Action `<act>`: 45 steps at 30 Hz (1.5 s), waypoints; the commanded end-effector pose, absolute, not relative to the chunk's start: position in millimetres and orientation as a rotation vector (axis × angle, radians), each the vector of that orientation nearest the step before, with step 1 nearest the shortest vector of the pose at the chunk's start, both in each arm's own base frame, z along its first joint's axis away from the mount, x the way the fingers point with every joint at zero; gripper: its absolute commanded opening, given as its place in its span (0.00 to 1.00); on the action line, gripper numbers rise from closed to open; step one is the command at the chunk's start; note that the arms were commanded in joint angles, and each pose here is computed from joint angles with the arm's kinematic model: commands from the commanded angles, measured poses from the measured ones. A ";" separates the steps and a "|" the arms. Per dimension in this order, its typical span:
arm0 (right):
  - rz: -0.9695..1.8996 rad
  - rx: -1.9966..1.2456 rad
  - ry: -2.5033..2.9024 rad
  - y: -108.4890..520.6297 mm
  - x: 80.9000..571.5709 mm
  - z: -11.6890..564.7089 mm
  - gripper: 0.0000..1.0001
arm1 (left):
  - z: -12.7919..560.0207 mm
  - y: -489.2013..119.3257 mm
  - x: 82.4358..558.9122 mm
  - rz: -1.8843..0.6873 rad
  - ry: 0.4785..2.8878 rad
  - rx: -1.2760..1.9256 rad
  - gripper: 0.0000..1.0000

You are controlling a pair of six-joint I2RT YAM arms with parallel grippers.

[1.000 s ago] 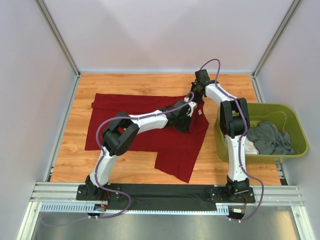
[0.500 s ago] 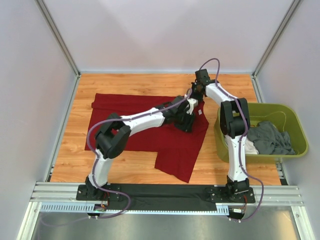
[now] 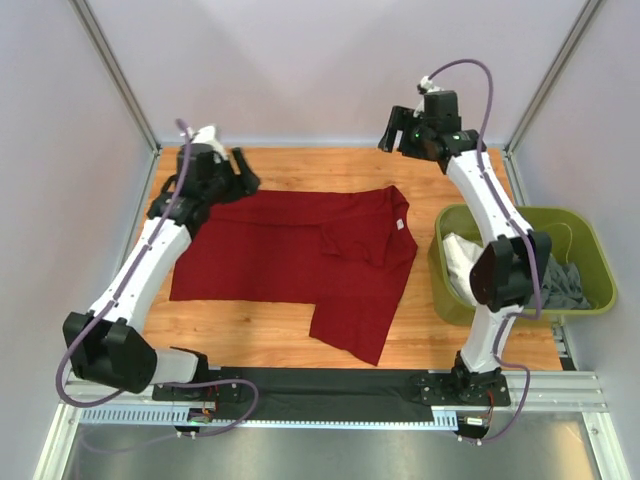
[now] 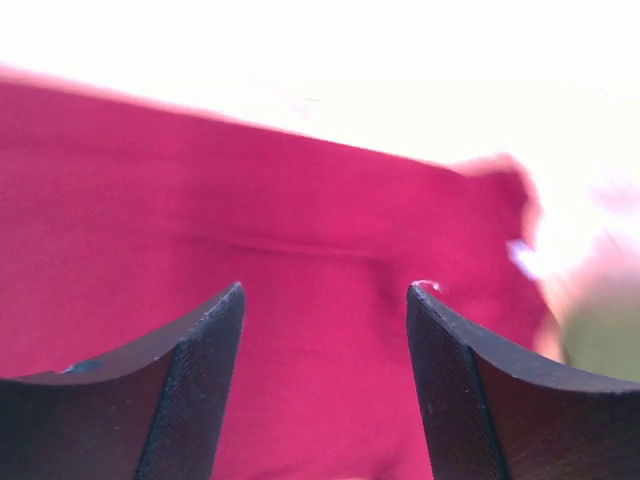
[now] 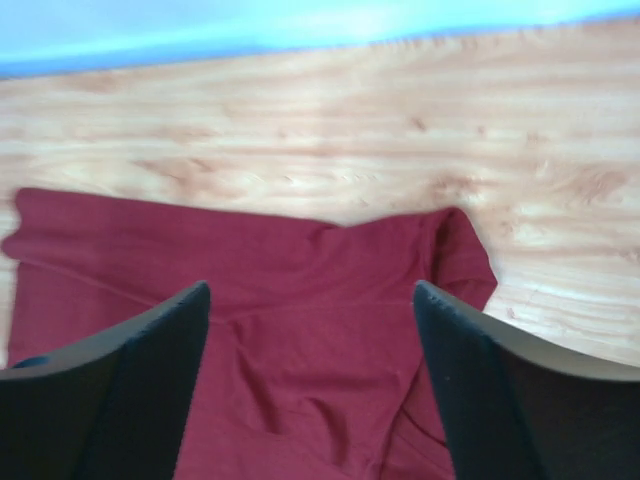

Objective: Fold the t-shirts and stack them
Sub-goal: Fold the tshirt

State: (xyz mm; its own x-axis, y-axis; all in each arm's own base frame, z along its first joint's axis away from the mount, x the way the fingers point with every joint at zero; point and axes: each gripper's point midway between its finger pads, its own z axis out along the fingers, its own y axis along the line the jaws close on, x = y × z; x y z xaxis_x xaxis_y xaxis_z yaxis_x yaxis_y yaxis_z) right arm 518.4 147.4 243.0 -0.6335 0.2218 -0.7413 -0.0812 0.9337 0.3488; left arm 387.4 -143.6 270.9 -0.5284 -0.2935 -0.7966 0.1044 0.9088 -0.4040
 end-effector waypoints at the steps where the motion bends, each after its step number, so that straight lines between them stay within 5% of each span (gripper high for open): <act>1: 0.504 0.083 2.125 151.1 493.1 289.6 0.85 | 209.6 -58.0 392.1 -0.374 2.173 -0.547 0.72; 6: 0.574 0.057 2.155 180.9 471.3 261.0 0.83 | 165.4 6.8 425.3 -0.363 2.128 -0.874 0.64; 8: 0.602 0.056 2.200 196.3 472.5 241.9 0.72 | 147.5 22.4 437.6 -0.299 2.146 -0.931 0.63; 12: 0.583 0.005 2.250 241.2 488.5 206.9 0.30 | 132.9 64.9 455.4 -0.158 2.100 -1.059 0.62; 15: 0.556 -0.022 2.266 264.0 500.1 188.9 0.13 | 114.1 89.2 462.2 -0.113 2.073 -1.158 0.59; 18: 0.562 -0.003 2.320 281.1 521.5 144.9 0.07 | 103.1 106.0 473.0 -0.097 2.045 -1.195 0.58; 31: 0.557 0.031 2.388 295.8 542.0 85.6 0.05 | 64.3 129.4 518.0 -0.124 2.059 -1.209 0.47; 45: 0.473 0.047 2.430 288.1 548.8 56.0 0.07 | 49.6 116.6 504.9 -0.162 2.118 -1.148 0.42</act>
